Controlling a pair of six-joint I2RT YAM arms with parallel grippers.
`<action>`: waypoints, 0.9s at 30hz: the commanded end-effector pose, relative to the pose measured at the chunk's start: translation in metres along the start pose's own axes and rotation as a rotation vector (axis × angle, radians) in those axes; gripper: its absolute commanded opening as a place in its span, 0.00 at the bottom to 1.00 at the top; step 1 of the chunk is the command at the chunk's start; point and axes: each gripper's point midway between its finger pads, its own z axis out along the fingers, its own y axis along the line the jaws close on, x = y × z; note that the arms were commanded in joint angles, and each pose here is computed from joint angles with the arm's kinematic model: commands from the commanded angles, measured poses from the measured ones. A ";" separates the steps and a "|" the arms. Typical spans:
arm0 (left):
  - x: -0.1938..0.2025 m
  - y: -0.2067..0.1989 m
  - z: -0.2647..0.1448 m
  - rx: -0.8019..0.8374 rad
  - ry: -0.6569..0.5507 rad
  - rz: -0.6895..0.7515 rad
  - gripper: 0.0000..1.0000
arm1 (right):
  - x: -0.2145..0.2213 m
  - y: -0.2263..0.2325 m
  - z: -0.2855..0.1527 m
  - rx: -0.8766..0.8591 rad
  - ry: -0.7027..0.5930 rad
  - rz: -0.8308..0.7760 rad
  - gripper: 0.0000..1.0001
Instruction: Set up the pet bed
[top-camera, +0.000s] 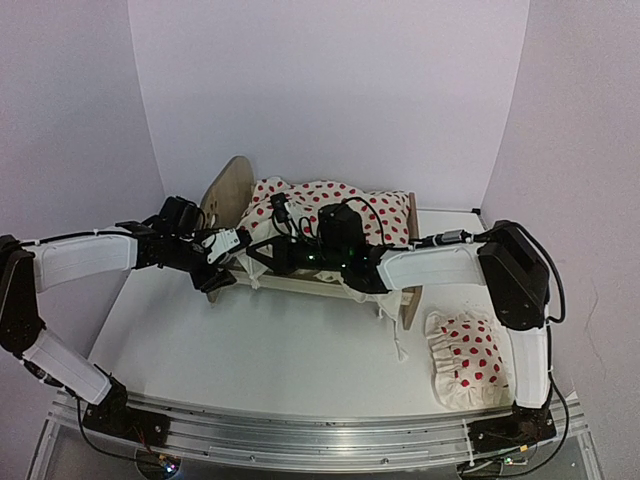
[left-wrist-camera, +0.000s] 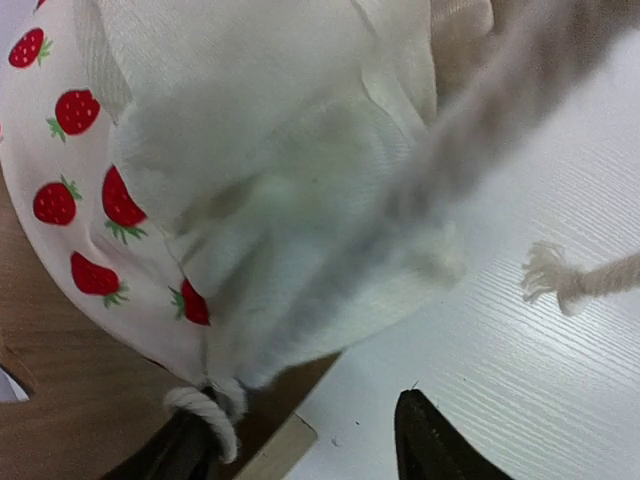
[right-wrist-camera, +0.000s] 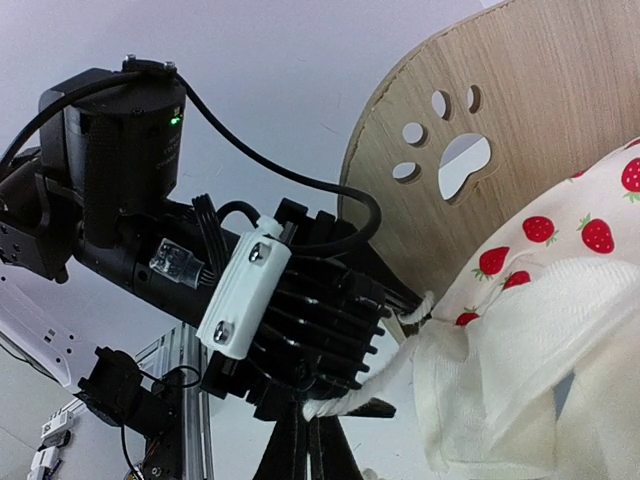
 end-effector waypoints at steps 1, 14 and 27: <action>-0.027 0.000 -0.042 0.016 -0.103 -0.073 0.88 | -0.017 0.019 0.000 -0.057 -0.039 -0.025 0.00; -0.022 0.018 -0.074 -0.002 -0.163 -0.170 0.98 | 0.088 0.002 0.029 0.006 0.180 0.153 0.00; -0.027 0.066 -0.061 -0.173 -0.120 0.090 0.11 | 0.064 0.008 -0.006 0.167 0.231 -0.114 0.58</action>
